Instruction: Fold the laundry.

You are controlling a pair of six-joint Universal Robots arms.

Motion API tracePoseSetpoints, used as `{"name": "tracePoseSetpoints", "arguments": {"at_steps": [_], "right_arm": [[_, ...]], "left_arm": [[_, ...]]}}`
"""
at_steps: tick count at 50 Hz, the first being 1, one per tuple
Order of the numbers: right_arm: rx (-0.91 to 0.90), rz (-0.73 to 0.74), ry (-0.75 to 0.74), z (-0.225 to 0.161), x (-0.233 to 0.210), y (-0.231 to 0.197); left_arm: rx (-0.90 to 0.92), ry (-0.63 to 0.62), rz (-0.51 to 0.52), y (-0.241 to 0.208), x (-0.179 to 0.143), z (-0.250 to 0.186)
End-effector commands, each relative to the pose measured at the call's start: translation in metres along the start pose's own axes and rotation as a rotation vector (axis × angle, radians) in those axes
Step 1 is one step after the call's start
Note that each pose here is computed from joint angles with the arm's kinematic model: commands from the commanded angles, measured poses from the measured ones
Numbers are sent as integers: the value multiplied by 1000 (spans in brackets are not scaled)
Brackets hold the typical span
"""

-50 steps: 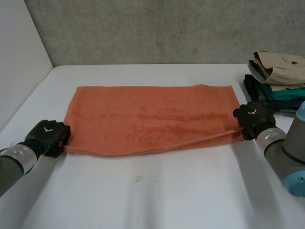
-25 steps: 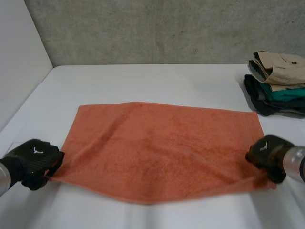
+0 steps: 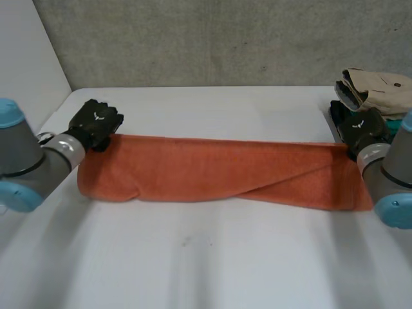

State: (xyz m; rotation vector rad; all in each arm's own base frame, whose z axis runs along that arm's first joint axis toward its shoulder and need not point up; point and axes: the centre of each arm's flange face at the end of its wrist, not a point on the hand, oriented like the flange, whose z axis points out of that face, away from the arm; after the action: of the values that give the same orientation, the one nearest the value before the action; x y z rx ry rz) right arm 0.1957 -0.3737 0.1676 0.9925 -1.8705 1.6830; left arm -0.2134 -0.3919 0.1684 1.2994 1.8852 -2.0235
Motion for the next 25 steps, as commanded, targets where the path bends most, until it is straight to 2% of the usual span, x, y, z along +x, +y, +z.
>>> {"name": "tracePoseSetpoints", "arguments": {"at_steps": [1, 6, 13, 20, 25], "right_arm": [[77, -4, 52, 26, -12, -3], [122, -1, 96, 44, -19, -4], [176, 4, 173, 63, -21, -3], [154, 8, 142, 58, -35, -1], [100, 62, 100, 39, -29, -5]], "left_arm": [[-2, -72, 26, 20, 1, 47], [47, -97, 49, 23, 7, 66], [93, -216, 76, 25, 1, 84], [99, -127, 36, 20, 42, 78], [98, -111, 27, 14, 46, 70]]}}
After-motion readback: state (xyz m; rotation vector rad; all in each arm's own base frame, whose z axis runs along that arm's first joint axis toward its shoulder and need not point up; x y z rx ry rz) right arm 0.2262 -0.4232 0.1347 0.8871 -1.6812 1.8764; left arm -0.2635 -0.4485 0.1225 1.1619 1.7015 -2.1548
